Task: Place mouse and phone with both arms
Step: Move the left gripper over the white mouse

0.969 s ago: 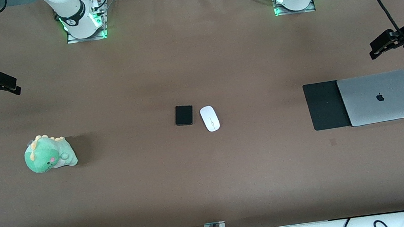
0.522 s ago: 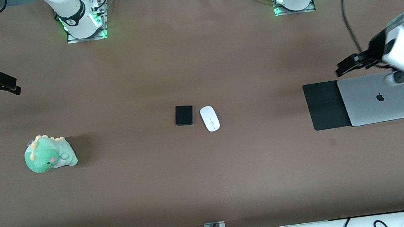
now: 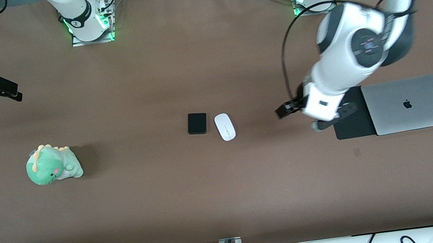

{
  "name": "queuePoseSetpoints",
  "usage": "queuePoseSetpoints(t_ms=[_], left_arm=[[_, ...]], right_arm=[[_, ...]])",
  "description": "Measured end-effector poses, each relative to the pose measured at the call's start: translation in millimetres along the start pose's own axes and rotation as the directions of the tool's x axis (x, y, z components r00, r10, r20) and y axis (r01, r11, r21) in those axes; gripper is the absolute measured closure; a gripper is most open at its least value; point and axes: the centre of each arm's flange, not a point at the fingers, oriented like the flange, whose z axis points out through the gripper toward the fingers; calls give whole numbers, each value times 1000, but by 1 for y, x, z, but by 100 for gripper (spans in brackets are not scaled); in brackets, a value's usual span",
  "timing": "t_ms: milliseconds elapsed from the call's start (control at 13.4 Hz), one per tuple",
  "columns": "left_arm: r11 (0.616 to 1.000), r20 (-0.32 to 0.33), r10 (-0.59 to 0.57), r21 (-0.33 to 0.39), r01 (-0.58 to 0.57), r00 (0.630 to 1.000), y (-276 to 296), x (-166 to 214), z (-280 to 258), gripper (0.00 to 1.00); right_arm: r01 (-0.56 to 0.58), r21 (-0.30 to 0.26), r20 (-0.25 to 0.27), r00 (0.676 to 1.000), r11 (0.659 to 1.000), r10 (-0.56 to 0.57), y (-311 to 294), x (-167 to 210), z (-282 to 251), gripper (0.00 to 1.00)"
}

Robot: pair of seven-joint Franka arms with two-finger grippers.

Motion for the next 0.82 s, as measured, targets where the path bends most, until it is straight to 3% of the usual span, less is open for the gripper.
queuePoseSetpoints(t_ms=[149, 447, 820], left_arm=[[999, 3, -32, 5, 32, 999, 38, -24, 52, 0], [993, -50, -51, 101, 56, 997, 100, -69, 148, 0], [991, -68, -46, 121, 54, 997, 121, -92, 223, 0]], right_arm=[[0, 0, 0, 1000, 1000, 0, 0, 0, 0, 0], [0, 0, 0, 1000, 1000, 0, 0, 0, 0, 0], [-1, 0, 0, 1000, 1000, 1, 0, 0, 0, 0]])
